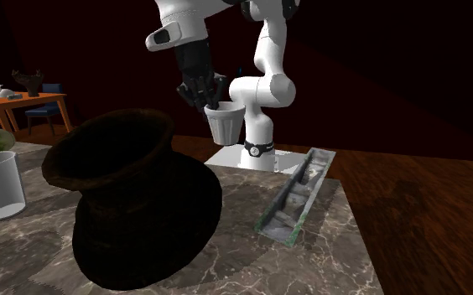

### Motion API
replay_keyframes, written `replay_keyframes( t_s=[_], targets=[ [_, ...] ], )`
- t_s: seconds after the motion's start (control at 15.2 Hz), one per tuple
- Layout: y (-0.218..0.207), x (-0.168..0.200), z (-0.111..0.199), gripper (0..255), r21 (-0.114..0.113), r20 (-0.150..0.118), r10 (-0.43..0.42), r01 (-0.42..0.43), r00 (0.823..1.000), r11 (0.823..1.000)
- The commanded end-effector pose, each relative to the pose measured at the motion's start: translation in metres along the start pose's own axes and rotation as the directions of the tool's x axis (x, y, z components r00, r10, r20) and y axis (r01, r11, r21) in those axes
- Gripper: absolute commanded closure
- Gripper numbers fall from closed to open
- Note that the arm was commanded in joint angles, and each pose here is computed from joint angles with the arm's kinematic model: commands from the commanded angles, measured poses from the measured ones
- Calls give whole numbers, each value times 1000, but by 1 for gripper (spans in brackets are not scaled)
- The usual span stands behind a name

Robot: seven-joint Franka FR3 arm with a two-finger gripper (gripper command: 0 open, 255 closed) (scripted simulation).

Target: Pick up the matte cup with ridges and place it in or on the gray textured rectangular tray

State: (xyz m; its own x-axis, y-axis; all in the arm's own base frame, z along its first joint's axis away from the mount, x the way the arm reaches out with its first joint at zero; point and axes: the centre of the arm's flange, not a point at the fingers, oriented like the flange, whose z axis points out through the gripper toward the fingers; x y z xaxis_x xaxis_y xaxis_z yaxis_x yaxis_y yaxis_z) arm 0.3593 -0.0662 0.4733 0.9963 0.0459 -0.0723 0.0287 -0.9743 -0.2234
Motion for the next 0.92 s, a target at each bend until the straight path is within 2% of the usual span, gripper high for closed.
replay_keyframes(
  t_s=[0.0,0.86],
  targets=[
    [-27,-3,3,255,0,0,2,-2,1000,1000],
    [-196,-22,27,255,0,0,2,-2,1000,1000]
  ],
)
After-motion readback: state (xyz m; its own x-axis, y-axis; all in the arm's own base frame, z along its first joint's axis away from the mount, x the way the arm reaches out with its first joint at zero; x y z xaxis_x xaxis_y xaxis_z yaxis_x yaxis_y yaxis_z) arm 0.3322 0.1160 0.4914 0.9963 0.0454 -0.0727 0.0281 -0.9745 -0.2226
